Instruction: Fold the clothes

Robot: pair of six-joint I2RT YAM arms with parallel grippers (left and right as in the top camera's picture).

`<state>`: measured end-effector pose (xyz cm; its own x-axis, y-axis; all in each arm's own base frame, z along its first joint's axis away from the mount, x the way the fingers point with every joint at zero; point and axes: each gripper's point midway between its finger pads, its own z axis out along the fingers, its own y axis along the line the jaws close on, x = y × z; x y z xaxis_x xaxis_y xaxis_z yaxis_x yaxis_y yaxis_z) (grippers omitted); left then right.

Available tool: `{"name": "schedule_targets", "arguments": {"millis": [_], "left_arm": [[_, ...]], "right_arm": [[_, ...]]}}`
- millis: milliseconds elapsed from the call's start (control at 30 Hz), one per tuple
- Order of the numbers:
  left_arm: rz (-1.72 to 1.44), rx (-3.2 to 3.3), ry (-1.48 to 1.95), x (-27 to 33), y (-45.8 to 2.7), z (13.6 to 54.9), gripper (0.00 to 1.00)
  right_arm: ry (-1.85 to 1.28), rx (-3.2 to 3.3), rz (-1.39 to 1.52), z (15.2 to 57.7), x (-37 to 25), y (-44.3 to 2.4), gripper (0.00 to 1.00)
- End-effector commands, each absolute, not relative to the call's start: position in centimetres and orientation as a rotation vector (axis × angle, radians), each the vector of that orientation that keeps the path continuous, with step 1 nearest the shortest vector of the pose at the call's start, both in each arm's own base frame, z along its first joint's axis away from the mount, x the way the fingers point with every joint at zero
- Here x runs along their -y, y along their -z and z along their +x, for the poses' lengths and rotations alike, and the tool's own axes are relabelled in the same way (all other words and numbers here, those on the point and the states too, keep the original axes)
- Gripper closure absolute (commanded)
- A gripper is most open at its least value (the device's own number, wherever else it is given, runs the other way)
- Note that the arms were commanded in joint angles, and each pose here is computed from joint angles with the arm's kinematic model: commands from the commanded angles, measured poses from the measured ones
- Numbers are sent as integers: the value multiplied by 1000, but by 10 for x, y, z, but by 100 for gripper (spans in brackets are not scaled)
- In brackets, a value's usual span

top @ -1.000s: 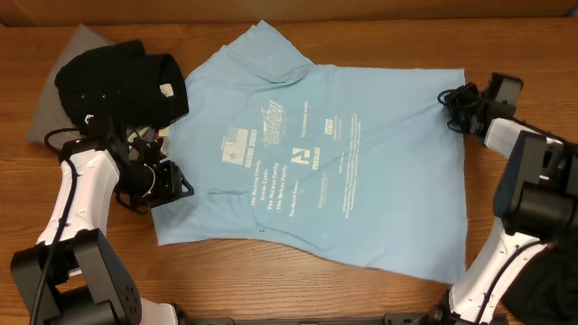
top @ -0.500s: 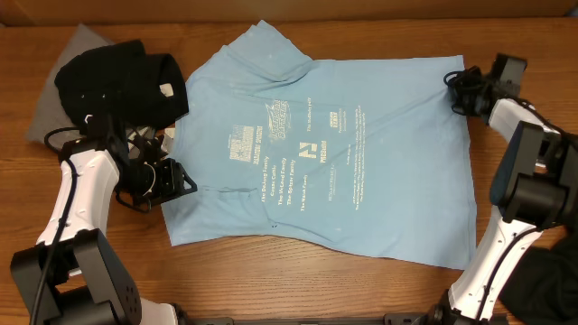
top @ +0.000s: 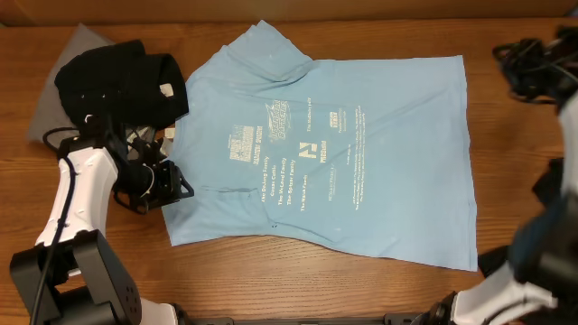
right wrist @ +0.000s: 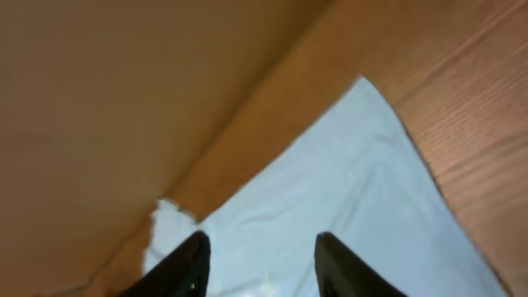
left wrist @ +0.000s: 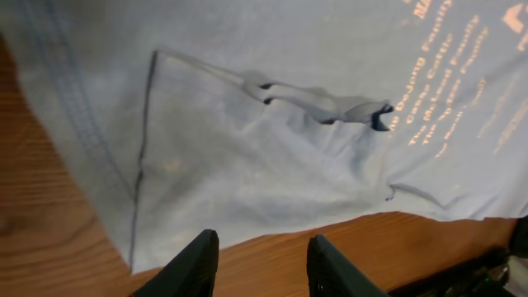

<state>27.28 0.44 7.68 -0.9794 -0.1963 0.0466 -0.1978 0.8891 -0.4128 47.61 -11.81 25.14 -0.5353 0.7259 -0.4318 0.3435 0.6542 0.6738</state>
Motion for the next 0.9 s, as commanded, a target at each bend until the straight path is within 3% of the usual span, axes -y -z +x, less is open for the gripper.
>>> {"name": "schedule_targets", "arguments": {"millis": [0, 133, 233, 400, 633, 867], "left_arm": [[324, 3075, -465, -25, -78, 269, 60], [404, 3055, -430, -28, -77, 267, 50], [417, 3051, -429, -28, -77, 266, 48], [417, 3060, -429, -29, -77, 269, 42], [416, 3064, -428, -29, -77, 269, 40], [414, 3065, -400, -32, -76, 269, 37]], "right_arm": [[-606, -2125, 738, 442, 105, -304, 53], [-618, -2178, 805, 399, 88, -316, 48], [-656, -2287, 927, 370, 75, -297, 46], [-589, -2535, 1172, 324, 69, -231, 46], [-465, -2741, 1503, 259, 68, -123, 42], [-483, -2725, 1833, 198, 70, -51, 47]]}}
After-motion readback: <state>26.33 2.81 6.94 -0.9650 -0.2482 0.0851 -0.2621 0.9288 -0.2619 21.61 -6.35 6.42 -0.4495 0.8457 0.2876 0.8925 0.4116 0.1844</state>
